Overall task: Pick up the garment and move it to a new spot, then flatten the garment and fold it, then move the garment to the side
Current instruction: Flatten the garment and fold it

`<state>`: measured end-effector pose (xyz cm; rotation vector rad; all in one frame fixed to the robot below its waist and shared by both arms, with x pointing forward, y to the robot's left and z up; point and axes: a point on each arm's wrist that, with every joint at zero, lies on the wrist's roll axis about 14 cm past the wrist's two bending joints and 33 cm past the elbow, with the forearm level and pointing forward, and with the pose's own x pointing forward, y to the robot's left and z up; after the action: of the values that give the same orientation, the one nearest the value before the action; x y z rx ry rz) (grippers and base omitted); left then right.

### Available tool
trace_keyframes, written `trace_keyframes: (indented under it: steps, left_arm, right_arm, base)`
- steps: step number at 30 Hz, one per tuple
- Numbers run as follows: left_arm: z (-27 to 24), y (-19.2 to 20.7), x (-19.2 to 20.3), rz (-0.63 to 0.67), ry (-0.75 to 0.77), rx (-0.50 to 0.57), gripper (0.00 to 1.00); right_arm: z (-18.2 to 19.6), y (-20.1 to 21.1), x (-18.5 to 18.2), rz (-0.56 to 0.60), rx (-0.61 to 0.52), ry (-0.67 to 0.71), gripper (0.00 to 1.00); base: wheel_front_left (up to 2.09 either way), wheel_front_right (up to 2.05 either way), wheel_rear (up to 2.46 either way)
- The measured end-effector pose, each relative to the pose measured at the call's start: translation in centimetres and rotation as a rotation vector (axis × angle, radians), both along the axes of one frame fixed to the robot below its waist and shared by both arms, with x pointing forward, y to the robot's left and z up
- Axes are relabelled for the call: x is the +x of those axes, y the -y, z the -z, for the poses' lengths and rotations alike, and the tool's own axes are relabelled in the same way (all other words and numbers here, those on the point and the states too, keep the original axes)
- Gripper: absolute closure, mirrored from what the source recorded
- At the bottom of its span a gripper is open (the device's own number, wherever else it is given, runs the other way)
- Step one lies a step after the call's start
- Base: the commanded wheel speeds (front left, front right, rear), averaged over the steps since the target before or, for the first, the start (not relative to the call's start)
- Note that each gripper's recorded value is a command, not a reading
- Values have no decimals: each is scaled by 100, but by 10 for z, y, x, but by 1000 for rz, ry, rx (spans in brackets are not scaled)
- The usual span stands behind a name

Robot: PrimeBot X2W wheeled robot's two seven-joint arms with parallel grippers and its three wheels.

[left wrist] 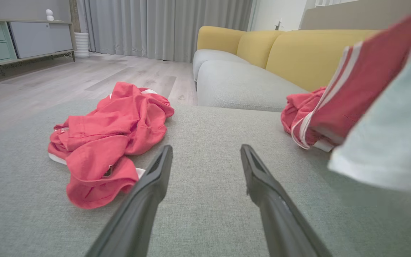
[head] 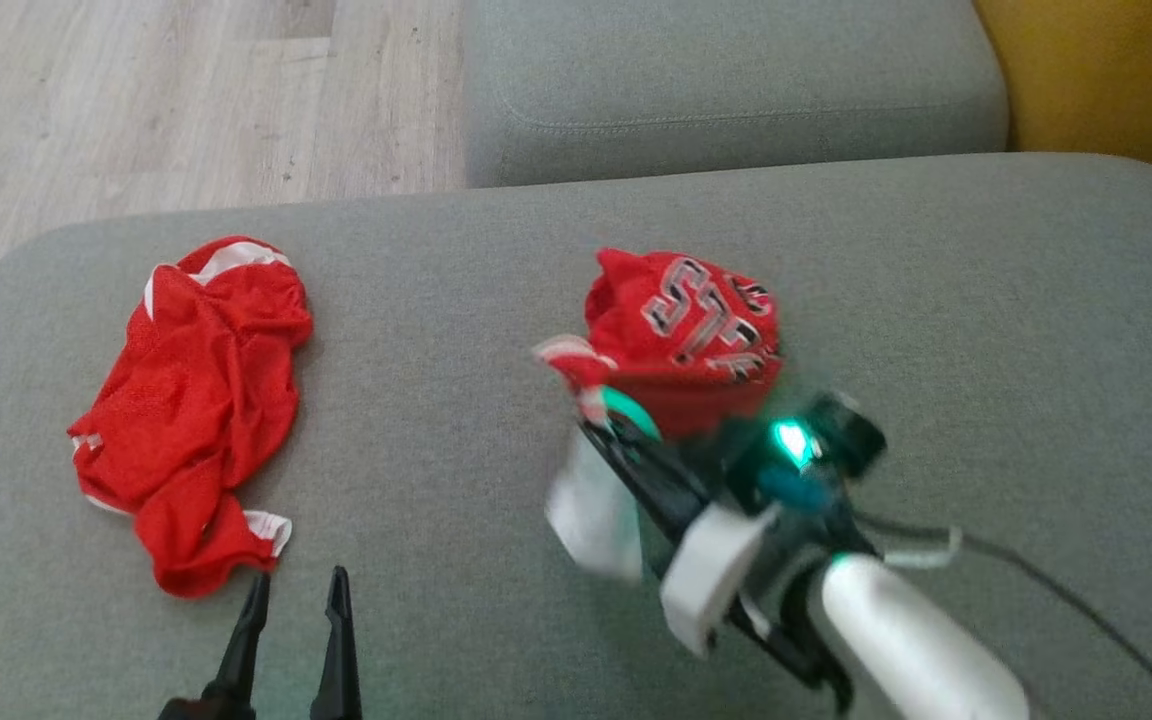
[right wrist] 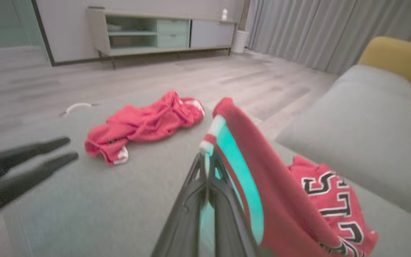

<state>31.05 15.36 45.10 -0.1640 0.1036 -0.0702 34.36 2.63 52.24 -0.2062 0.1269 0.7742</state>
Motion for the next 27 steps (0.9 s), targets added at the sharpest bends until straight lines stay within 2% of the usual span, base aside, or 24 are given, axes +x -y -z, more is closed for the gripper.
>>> trace_keyframes:
  steps: [4,8,13,15,17,20,23,24,27]
  left_arm:
    - [-1,3,-1,6,5,-12,0]
    - [-2,5,-4,1,7,-16,0]
    - [-1,5,-7,-9,2,-34,0]
    - [-2,3,-9,-20,5,-35,0]
    - [-2,1,-10,-29,8,-42,0]
    - [-4,0,-12,-34,12,-43,0]
    - [-4,-2,-12,-40,12,-42,0]
    - [-4,-2,-12,-40,12,-42,0]
    - [-3,0,-10,-33,9,-40,0]
  right_arm:
    - [-57,-24,4,-87,92,69,100]
    - [-111,-40,7,-142,237,118,100]
    - [-162,-37,19,-155,407,160,100]
    - [-170,-33,23,-152,459,150,100]
    - [-167,-25,34,-113,474,126,100]
    - [-148,-1,59,5,454,84,100]
    - [-108,34,78,158,393,10,100]
    - [-108,34,78,158,393,10,100]
    - [-62,75,85,309,335,-85,100]
  base:
    - [0,0,0]
    - [0,0,0]
    - [0,0,0]
    - [0,0,0]
    - [0,0,0]
    - [0,0,0]
    - [0,0,0]
    - [0,0,0]
    - [0,0,0]
